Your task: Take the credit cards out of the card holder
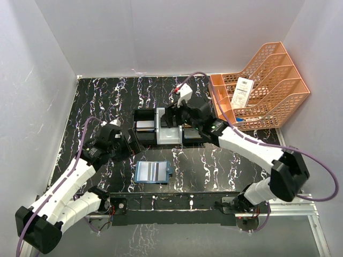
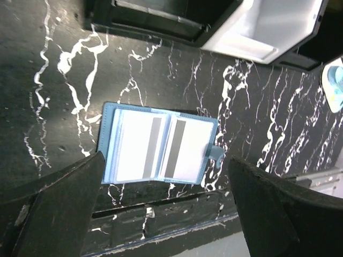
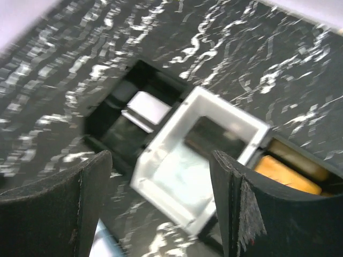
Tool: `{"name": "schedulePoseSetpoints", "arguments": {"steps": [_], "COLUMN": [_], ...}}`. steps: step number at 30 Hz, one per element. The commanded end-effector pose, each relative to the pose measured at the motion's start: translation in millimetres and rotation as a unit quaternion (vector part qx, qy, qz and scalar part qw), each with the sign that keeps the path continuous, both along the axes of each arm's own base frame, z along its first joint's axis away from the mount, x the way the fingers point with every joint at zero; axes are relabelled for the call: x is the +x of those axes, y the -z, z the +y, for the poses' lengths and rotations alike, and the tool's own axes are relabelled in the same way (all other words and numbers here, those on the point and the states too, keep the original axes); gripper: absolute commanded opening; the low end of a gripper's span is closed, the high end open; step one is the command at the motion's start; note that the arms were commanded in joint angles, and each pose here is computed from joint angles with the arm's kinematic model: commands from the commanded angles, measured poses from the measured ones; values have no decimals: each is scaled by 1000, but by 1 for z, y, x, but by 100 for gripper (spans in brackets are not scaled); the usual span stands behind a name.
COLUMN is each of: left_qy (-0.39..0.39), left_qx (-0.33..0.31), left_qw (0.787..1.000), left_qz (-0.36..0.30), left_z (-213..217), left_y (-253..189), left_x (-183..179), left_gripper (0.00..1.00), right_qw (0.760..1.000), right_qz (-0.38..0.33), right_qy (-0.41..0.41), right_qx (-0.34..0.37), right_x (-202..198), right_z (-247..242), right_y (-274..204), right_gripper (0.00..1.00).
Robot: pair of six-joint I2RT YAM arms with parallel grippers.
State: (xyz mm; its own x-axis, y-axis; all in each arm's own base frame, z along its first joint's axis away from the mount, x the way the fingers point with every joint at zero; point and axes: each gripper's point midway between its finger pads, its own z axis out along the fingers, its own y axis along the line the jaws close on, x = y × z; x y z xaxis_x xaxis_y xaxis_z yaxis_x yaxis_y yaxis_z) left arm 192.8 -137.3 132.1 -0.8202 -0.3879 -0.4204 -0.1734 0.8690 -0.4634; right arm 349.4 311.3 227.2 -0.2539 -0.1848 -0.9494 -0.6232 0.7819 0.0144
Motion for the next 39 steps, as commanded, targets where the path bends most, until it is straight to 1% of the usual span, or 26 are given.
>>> {"name": "schedulePoseSetpoints", "arguments": {"steps": [1, 4, 5, 7, 8, 10, 12, 15, 18, 21, 25, 27, 28, 29, 31, 34, 37, 39], "left_qy": [48, 44, 41, 27, 19, 3, -7, -16, -20, -22, -14, 2, 7, 9, 9, 4, -1, 0], "left_qx": [-56, -67, -67, -60, -54, -39, -27, -15, -11, -9, -9, -13, -13, -13, -13, -16, -20, -23], "left_qw": [997, 997, 997, 998, 998, 999, 999, 1000, 999, 999, 999, 1000, 999, 999, 999, 999, 999, 999], "left_qz": [4, 6, 7, 13, 16, 23, 24, 23, 24, 27, 28, 26, 29, 33, 37, 33, 26, 24], "left_z": [-22, -25, -25, -21, -19, -12, -7, -1, 1, 3, 4, 1, 0, 0, 1, 2, 1, 0], "left_y": [0, 3, 4, 8, 10, 13, 13, 12, 12, 12, 11, 10, 10, 11, 13, 14, 13, 12], "left_x": [-8, -8, -8, -7, -7, -7, -6, -6, -8, -11, -15, -17, -19, -20, -23, -23, -22, -21], "left_gripper": [99, 99, 99, 99, 99, 99, 99, 99, 99, 99, 99, 99, 99, 99, 99, 99, 99, 99], "right_qw": [975, 935, 919, 898, 893, 894, 900, 924, 942, 948, 949, 949, 947, 947, 939, 922, 912, 904], "right_qz": [165, 284, 321, 364, 376, 381, 375, 330, 288, 262, 264, 268, 279, 288, 326, 370, 395, 413], "right_qy": [-4, -5, -10, -17, -6, 29, 59, 94, 131, 167, 172, 166, 156, 138, 90, 49, 35, 55], "right_qx": [150, 214, 228, 246, 247, 235, 213, 167, 112, 65, 19, 12, 8, 20, 59, 105, 105, 95], "right_x": [-49, -84, -99, -123, -132, -141, -137, -113, -85, -58, -35, -32, -33, -37, -58, -98, -139, -162], "right_z": [12, 18, 21, 28, 30, 28, 22, 15, 13, 13, 26, 32, 38, 46, 61, 75, 82, 80], "right_y": [3, 17, 30, 46, 54, 70, 79, 75, 69, 72, 79, 73, 80, 80, 77, 78, 94, 109], "right_gripper": [72, 68, 64, 59, 58, 56, 52, 39, 30, 29, 27, 26, 26, 27, 28, 29, 29, 29]}}
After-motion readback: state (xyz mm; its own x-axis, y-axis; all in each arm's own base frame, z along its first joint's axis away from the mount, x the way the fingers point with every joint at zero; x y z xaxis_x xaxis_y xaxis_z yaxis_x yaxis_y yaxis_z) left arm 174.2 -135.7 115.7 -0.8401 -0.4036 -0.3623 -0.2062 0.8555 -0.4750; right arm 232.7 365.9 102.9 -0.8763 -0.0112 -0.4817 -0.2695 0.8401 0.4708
